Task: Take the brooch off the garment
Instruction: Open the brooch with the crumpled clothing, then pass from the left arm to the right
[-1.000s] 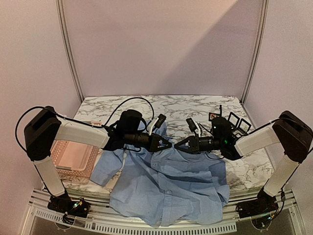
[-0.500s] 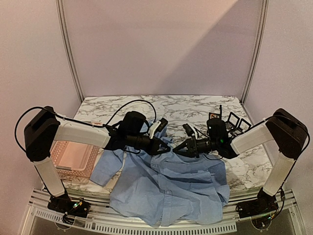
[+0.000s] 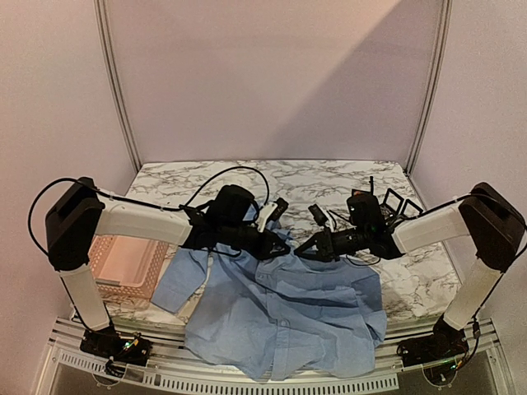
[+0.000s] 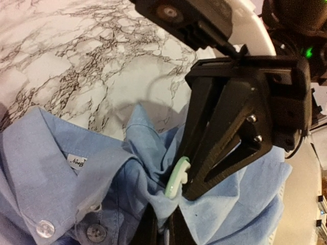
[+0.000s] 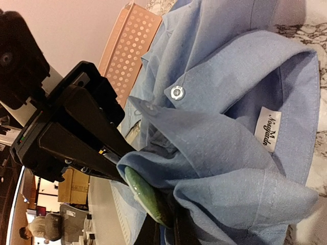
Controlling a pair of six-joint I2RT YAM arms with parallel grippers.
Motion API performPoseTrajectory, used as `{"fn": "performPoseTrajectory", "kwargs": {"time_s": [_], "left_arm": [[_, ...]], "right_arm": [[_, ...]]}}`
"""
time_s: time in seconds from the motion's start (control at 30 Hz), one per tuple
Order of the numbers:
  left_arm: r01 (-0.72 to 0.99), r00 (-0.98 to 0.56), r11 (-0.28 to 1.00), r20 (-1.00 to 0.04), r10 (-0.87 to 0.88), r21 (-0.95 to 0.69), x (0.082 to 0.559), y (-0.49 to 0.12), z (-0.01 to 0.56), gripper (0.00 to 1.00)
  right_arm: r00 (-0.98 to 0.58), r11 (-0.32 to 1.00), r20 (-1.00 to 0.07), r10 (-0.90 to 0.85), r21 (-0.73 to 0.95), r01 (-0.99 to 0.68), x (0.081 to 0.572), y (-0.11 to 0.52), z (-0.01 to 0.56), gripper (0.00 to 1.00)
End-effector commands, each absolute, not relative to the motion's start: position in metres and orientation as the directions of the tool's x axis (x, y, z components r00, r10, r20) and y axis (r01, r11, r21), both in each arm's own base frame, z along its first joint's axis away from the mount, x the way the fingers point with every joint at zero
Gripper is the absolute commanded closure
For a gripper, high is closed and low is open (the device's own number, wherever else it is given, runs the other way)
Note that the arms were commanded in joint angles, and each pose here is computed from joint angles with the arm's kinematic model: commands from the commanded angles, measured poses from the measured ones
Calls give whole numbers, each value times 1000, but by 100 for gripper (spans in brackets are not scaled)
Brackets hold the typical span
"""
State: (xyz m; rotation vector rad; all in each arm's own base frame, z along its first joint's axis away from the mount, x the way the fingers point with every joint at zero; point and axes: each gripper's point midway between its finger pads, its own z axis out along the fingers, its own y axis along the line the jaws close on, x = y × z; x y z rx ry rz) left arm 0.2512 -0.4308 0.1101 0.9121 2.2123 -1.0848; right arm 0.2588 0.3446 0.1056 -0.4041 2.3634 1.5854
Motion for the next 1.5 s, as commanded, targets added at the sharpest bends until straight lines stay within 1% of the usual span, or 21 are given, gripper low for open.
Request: {"fn": "performPoseTrajectory", "kwargs": {"time_s": [0.0, 0.07, 0.23, 0.37, 0.53, 0.6, 0.73, 0.9, 1.2, 1.33, 1.47], "left_arm": [[830, -553, 199, -725, 409, -521, 186, -477, 138, 100], [824, -562, 210, -718, 411, -526, 188, -477, 136, 100], [806, -590, 231, -707, 389, -545, 196, -472, 135, 100], [774, -633, 248, -696, 340, -583, 206, -461, 134, 100], [753, -658, 243, -692, 298, -612, 213, -451, 136, 100], [748, -663, 241, -688, 294, -618, 214, -450, 135, 100], [747, -665, 240, -689, 287, -620, 216, -448, 136, 100], [747, -665, 233, -694, 277, -623, 218, -449, 139, 100], [748, -663, 223, -697, 271, -625, 216, -448, 143, 100], [747, -664, 224, -697, 270, -626, 217, -447, 143, 100], [748, -664, 224, -697, 270, -625, 217, -447, 144, 100]], "right_arm": [[-857, 482, -515, 17, 755, -445, 297, 333, 125, 96], [-841, 474, -540, 10, 743, -472, 296, 333, 131, 94], [-814, 450, -580, 15, 731, -513, 291, 330, 143, 86], [-802, 421, -596, 26, 734, -533, 280, 325, 150, 75], [-763, 354, -646, 38, 723, -594, 258, 316, 170, 59], [-743, 342, -667, 55, 712, -613, 252, 310, 180, 55], [-718, 360, -691, 84, 693, -625, 247, 300, 189, 50], [-726, 390, -685, 59, 685, -615, 244, 298, 179, 50], [-757, 371, -653, 10, 706, -604, 239, 309, 158, 65], [-771, 364, -636, -8, 717, -595, 238, 314, 149, 67], [-778, 353, -627, -24, 723, -594, 236, 318, 146, 71]]}}
